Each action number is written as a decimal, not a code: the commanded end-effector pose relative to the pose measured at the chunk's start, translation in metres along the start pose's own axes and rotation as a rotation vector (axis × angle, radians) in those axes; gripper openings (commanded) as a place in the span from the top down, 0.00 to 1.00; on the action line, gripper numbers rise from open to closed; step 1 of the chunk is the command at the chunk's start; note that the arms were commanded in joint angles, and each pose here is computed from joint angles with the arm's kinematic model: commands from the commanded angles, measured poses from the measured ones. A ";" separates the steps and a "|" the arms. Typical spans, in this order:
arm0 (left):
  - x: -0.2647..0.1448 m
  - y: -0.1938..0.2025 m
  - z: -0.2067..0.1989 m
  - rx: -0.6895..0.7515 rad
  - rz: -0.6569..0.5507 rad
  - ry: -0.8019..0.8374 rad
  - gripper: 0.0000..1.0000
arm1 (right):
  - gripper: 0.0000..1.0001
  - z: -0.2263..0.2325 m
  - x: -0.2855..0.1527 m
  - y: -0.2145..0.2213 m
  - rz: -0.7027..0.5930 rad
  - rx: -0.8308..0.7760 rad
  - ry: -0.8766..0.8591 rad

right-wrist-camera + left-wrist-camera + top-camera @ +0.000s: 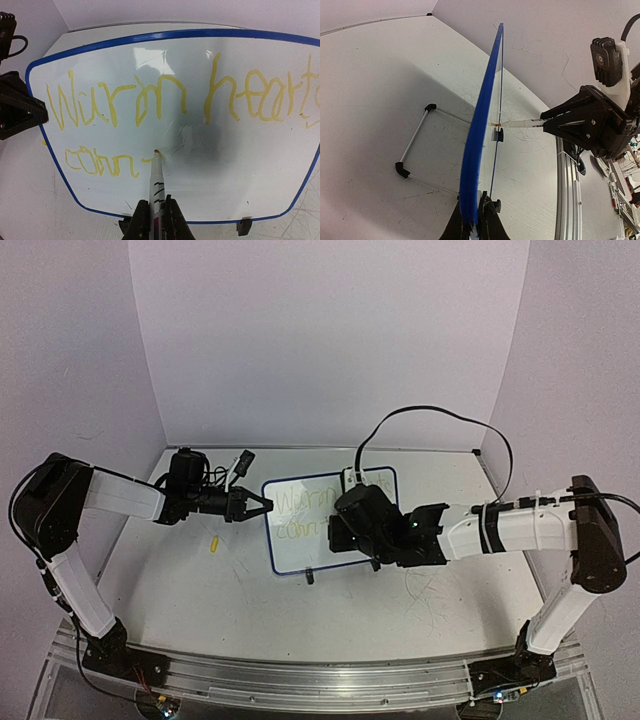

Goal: Write a sentence on the whiteboard

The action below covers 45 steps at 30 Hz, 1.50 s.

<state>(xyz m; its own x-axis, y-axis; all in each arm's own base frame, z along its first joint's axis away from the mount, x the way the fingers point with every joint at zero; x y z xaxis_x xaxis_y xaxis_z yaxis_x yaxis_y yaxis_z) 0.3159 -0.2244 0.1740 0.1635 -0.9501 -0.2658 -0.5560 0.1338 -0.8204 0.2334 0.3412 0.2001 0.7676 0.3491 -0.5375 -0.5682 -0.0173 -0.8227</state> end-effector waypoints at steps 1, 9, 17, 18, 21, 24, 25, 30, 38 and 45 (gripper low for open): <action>0.005 0.006 0.019 0.024 0.019 -0.154 1.00 | 1.00 0.007 0.002 -0.011 -0.027 0.005 -0.041; 0.005 0.007 0.020 0.022 0.022 -0.155 1.00 | 1.00 0.006 0.008 0.004 0.028 0.006 -0.062; 0.005 0.007 0.021 0.019 0.023 -0.154 1.00 | 1.00 -0.005 0.007 0.022 0.086 0.010 -0.037; 0.005 0.007 0.021 0.019 0.023 -0.154 1.00 | 1.00 -0.007 0.007 0.023 0.089 0.011 -0.032; 0.005 0.006 0.021 0.021 0.021 -0.155 1.00 | 1.00 -0.011 0.004 0.024 0.083 0.013 -0.014; 0.005 0.006 0.021 0.020 0.022 -0.155 1.00 | 1.00 -0.013 -0.002 0.013 0.043 0.026 0.008; 0.005 0.006 0.021 0.020 0.021 -0.155 1.00 | 1.00 -0.013 -0.005 0.008 0.025 0.031 0.013; 0.005 0.004 0.020 0.022 0.019 -0.155 1.00 | 1.00 -0.008 -0.021 -0.015 -0.048 0.028 -0.052; 0.005 0.006 0.020 0.020 0.023 -0.157 1.00 | 1.00 -0.006 -0.022 -0.010 -0.056 0.018 -0.107; 0.005 0.005 0.021 0.019 0.022 -0.158 1.00 | 1.00 -0.010 -0.021 -0.004 -0.043 0.017 -0.098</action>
<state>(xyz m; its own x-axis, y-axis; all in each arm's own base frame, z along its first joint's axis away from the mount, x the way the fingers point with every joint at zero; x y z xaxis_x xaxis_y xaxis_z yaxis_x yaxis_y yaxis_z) 0.3159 -0.2244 0.1740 0.1632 -0.9501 -0.2658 -0.5561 0.1339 -0.8202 0.2225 0.3261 0.2048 0.7469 0.4263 -0.5103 -0.5616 -0.0066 -0.8274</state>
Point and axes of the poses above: each gripper's point midway between its finger pads, its own x axis out along the fingers, its own z axis along the line the jaws close on, y = z × x, the point moved 8 cm from there along -x, back along the fingers
